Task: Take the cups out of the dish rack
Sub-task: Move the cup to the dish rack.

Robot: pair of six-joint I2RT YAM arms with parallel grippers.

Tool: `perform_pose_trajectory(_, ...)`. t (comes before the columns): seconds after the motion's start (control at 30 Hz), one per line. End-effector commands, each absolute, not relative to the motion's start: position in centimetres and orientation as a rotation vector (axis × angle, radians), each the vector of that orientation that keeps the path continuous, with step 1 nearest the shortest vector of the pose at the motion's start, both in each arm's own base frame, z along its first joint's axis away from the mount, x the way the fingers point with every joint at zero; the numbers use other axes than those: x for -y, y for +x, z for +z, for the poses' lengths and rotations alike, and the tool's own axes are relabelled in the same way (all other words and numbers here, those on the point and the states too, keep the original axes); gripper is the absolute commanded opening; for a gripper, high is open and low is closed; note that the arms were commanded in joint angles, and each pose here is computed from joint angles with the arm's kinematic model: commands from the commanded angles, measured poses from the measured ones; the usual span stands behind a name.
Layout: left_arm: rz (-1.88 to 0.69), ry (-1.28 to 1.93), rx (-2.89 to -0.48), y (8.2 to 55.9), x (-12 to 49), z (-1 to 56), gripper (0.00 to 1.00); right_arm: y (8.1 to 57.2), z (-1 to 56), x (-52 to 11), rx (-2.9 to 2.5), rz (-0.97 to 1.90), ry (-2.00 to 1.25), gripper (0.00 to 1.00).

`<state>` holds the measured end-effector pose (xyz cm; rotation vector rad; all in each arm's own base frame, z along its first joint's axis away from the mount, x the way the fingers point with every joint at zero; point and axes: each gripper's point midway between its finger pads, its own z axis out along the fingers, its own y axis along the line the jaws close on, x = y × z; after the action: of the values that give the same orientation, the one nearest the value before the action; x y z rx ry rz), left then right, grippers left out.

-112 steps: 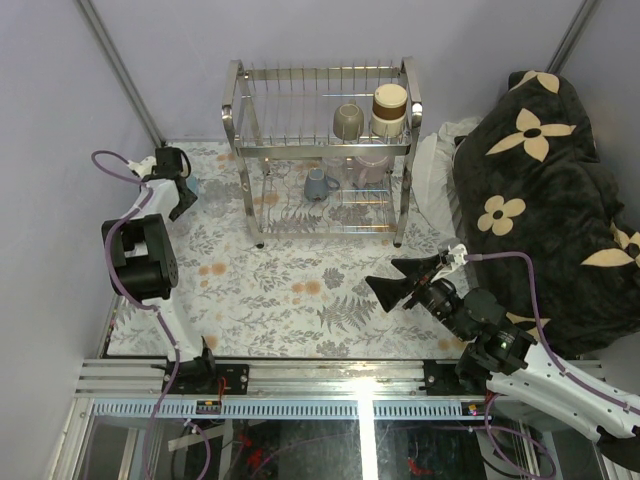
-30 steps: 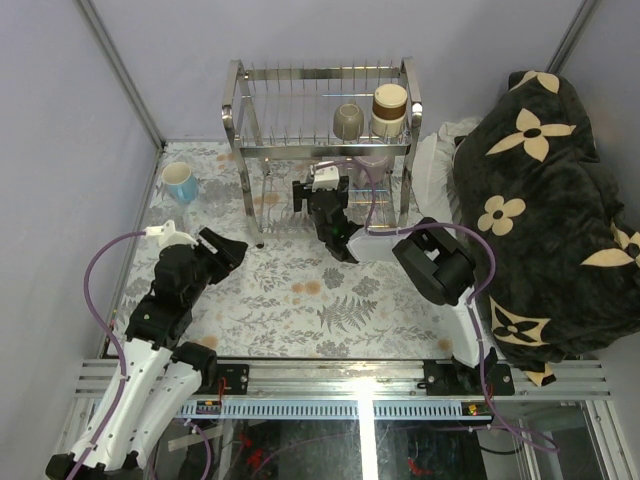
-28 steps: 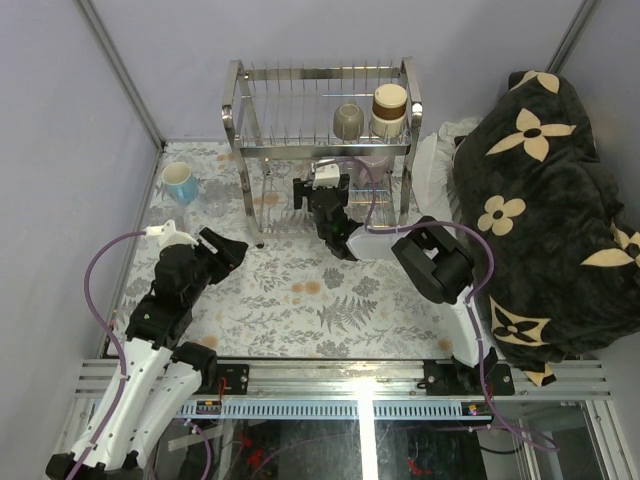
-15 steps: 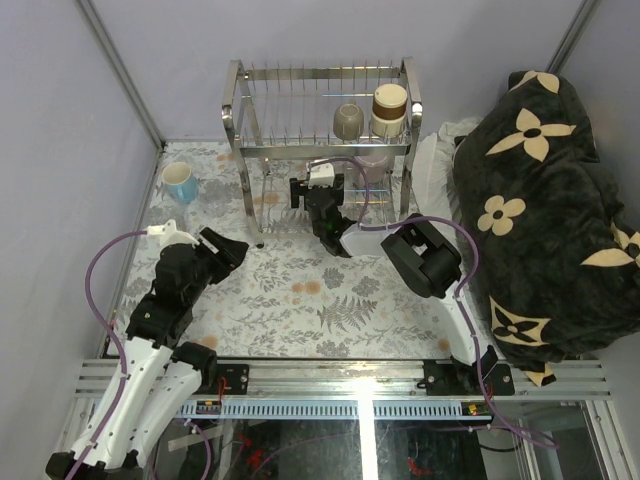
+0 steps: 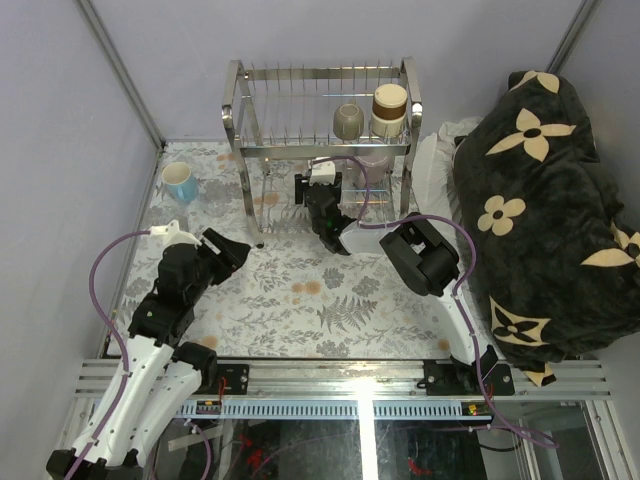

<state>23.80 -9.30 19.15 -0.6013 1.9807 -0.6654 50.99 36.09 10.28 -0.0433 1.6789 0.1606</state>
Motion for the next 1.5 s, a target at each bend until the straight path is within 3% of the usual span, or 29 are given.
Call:
perform_pose_trajectory(0.0,-0.695,-0.560,-1.965,24.0,9.9,19.5,0.64,52.0,11.6,-35.7,-1.628,0.174,0.039,0.71)
perform_pose_trajectory(0.2,-0.697,-0.561,-1.963,24.1,9.9,19.5,0.65,51.6,11.7,-35.4,-1.623,0.182,0.041,0.51)
perform_pose_trajectory(0.37,-0.698,-0.563,-1.964,24.1,9.9,19.5,0.65,51.0,11.8,-35.0,-1.624,0.191,0.032,0.10)
perform_pose_trajectory(0.43,-0.697,-0.563,-1.963,24.1,9.9,19.5,0.65,50.6,11.9,-34.8,-1.624,0.203,0.030,0.00)
perform_pose_trajectory(1.1,-0.686,-0.568,-1.948,23.9,9.6,19.7,0.65,44.6,17.5,-36.3,-1.633,0.471,-0.092,0.00)
perform_pose_trajectory(1.47,-0.693,-0.573,-1.951,23.9,9.7,19.4,0.65,43.9,18.5,-37.3,-1.652,0.537,-0.132,0.00)
